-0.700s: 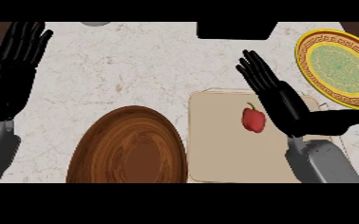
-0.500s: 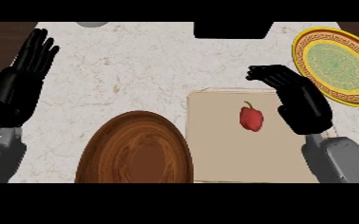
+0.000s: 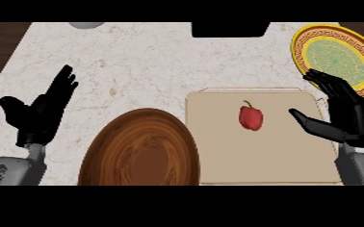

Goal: Pick the bell pepper from the tray and place it in the plate

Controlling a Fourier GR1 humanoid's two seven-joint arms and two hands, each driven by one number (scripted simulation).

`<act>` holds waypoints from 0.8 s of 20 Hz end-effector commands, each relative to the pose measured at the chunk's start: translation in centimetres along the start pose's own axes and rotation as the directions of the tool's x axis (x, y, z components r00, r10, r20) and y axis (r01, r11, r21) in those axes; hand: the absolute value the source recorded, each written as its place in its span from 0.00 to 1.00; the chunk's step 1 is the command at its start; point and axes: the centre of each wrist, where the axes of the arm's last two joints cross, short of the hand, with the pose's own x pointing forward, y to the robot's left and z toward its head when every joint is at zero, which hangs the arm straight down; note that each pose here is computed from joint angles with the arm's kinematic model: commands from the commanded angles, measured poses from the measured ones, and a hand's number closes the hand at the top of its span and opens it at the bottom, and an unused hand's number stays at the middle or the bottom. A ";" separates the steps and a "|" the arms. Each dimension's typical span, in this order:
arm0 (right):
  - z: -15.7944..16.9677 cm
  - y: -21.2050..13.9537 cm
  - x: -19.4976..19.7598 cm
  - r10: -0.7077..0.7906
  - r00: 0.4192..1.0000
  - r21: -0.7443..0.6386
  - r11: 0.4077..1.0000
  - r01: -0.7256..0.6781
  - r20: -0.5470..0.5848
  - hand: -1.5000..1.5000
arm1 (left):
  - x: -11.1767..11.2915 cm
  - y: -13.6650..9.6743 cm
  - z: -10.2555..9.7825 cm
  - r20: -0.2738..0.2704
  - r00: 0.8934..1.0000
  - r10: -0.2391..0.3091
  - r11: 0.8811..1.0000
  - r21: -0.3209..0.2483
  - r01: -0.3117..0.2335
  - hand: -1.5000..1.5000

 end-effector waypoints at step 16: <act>2.0 -0.4 -1.7 0.421 0.905 0.331 0.863 -0.381 -0.055 0.00 | -0.6 -1.7 -0.6 -0.050 0.999 -0.011 1.000 -0.017 0.010 0.50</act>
